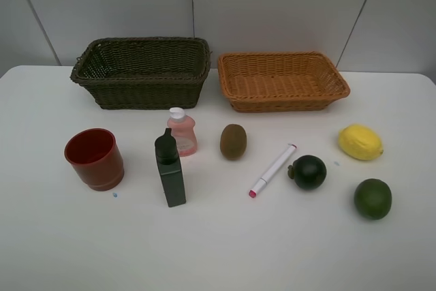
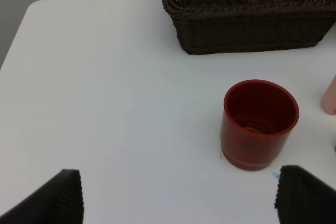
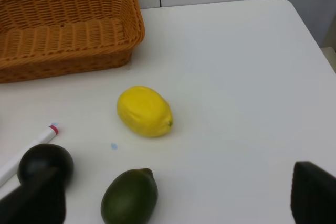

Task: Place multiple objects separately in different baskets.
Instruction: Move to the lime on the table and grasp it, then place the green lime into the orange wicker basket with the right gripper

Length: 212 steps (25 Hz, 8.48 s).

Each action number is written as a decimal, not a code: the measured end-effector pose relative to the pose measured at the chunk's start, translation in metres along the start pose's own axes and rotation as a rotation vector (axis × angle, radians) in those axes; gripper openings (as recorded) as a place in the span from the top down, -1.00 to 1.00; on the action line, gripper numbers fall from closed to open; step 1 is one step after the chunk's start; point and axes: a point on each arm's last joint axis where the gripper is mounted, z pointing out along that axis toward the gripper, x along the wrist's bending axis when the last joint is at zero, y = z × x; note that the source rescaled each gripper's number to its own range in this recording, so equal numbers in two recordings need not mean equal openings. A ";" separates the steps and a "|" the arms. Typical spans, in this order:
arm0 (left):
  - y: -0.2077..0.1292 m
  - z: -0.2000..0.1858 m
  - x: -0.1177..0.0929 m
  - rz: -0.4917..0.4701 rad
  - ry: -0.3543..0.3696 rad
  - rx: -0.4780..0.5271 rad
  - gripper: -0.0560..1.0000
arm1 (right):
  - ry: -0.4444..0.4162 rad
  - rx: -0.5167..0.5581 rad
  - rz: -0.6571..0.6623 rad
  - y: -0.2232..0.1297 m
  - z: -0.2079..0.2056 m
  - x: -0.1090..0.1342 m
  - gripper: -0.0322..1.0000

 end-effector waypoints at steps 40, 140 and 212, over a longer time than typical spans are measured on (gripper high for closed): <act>0.000 0.000 0.000 0.000 0.000 0.000 -0.90 | -0.040 0.374 -0.064 0.074 0.064 0.000 -0.86; 0.000 0.000 0.000 0.000 0.000 0.000 -0.90 | 0.091 1.202 0.066 -0.041 0.279 0.054 -0.22; 0.000 0.000 0.000 0.000 0.000 0.000 -0.90 | 0.163 0.847 -0.254 0.099 0.483 0.160 -0.22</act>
